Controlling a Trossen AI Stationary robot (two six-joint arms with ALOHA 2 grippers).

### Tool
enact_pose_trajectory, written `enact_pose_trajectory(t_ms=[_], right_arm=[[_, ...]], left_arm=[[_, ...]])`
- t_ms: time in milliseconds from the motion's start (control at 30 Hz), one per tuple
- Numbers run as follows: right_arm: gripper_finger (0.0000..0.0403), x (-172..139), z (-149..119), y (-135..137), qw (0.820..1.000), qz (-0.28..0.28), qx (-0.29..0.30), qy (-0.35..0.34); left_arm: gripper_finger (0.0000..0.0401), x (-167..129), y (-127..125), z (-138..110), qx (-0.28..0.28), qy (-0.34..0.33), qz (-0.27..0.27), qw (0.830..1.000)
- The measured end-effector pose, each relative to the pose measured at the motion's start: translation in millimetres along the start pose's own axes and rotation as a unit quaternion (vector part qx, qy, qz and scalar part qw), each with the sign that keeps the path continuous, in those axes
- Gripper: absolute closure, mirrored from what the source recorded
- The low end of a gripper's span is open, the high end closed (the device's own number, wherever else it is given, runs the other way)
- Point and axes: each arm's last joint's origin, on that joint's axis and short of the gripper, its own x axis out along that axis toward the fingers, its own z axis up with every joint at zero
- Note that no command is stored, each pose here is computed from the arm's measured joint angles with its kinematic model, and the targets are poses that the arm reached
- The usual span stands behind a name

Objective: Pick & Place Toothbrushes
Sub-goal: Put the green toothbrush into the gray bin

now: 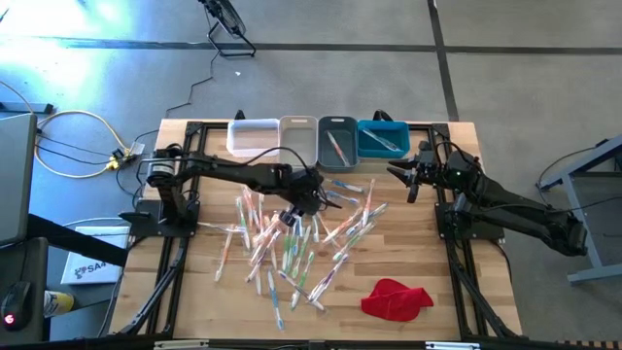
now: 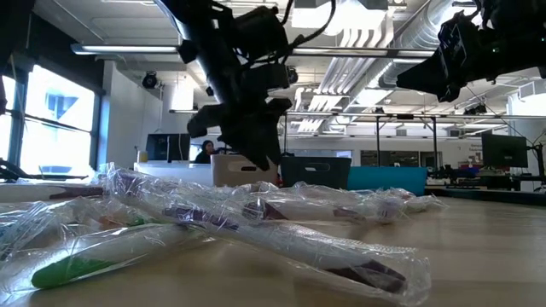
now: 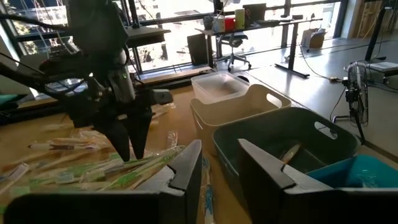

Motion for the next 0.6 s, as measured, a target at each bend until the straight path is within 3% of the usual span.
enact_pose_trajectory(t_ms=[600], right_arm=[[0.031,-0.1,0.0,-0.1,1.0,-0.001,-0.012,0.0]], left_arm=[[0.0265,10.9,-4.9,-6.5,-0.01,0.033,-0.015,0.999]])
